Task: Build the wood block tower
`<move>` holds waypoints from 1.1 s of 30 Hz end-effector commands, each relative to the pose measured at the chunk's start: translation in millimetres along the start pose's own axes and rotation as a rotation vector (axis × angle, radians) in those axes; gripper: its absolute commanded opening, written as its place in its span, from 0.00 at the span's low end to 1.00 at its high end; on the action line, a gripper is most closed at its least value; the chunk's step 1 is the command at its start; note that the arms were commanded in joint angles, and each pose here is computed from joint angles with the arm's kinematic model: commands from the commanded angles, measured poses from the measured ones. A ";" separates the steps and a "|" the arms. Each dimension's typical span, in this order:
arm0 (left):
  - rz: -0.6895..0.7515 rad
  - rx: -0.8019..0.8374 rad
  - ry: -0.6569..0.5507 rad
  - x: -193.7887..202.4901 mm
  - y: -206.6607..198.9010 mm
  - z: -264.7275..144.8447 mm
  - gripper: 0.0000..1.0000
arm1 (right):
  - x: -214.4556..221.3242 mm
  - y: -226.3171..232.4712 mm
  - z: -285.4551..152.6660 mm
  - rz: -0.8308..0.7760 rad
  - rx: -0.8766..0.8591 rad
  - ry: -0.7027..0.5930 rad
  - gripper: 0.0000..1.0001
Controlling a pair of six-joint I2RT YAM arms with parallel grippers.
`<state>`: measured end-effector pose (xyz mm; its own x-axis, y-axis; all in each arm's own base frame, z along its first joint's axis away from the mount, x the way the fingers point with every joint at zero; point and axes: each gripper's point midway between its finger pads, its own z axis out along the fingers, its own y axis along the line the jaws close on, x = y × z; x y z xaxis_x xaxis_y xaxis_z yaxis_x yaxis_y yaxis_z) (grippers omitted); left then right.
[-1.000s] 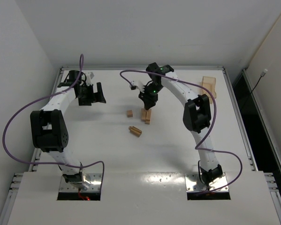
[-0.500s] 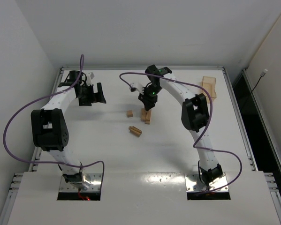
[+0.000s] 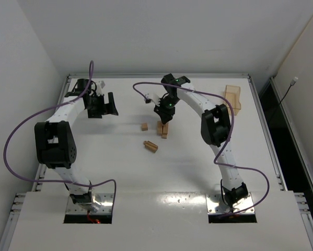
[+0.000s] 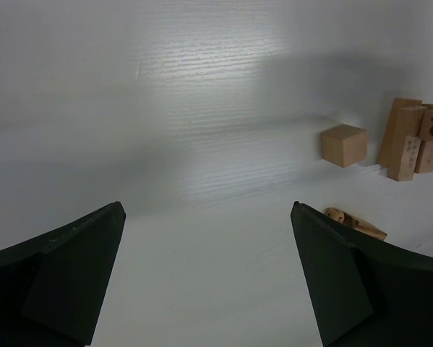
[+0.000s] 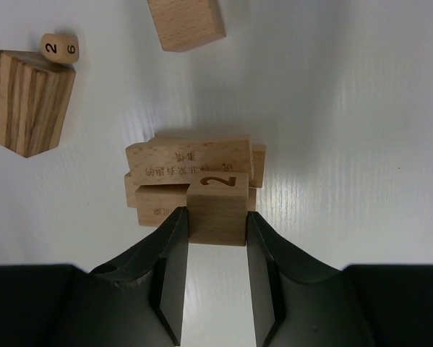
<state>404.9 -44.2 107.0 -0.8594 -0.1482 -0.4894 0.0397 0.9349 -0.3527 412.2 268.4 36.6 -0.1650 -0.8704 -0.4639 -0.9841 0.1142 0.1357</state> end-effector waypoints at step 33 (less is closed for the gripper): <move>0.026 0.025 -0.045 -18.1 -6.4 -7.0 0.99 | -116.9 67.5 -53.1 -0.287 0.000 -0.199 0.55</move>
<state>404.8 -44.2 103.6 -0.8636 -0.1484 -0.4818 0.0366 0.9347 -0.3535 398.8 324.7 157.1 0.0149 -0.7505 -0.6607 -0.9994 0.0103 -0.0341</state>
